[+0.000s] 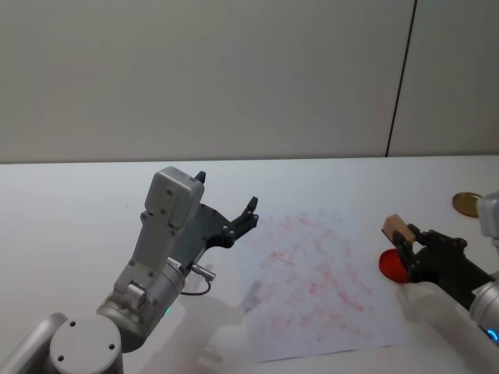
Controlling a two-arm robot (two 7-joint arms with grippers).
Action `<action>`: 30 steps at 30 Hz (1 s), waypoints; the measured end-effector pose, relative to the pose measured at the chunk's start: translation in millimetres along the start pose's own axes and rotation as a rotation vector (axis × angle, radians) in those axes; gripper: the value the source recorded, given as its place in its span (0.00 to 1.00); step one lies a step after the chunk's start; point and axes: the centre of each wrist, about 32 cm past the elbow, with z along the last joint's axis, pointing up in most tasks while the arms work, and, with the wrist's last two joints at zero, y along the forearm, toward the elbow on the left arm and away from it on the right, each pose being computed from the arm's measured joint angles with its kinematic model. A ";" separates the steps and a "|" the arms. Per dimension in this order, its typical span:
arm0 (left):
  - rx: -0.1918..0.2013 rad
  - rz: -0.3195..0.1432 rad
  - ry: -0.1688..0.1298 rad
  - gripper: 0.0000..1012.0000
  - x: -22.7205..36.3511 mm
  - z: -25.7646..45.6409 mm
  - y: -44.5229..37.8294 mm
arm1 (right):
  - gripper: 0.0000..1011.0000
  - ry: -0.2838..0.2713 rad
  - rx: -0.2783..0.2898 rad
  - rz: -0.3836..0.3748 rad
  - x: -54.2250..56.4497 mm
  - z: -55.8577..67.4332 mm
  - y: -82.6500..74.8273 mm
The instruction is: Use the one hand to pick up the stamp and affix it onto the A4 paper.
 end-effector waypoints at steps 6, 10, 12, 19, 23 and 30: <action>0.000 0.000 0.000 0.98 0.0 0.0 0.0 | 0.21 -0.004 -0.035 -0.025 5.6 -8.8 -2.3; 0.000 0.000 0.000 0.98 0.0 0.0 0.0 | 0.22 -0.001 -0.054 -0.035 7.6 -15.0 -3.1; 0.000 0.000 0.000 0.98 0.0 0.0 0.0 | 0.22 0.000 -0.059 -0.038 8.0 -16.8 -3.2; 0.000 0.000 0.000 0.98 0.0 0.0 0.0 | 0.21 0.009 -0.070 -0.045 7.4 -24.6 -2.6; 0.000 0.000 0.000 0.98 0.0 0.0 0.0 | 0.21 0.014 -0.075 -0.047 6.5 -28.2 -1.6; 0.000 0.000 0.000 0.98 0.0 0.0 0.0 | 0.22 0.017 -0.089 -0.053 4.6 -34.3 0.2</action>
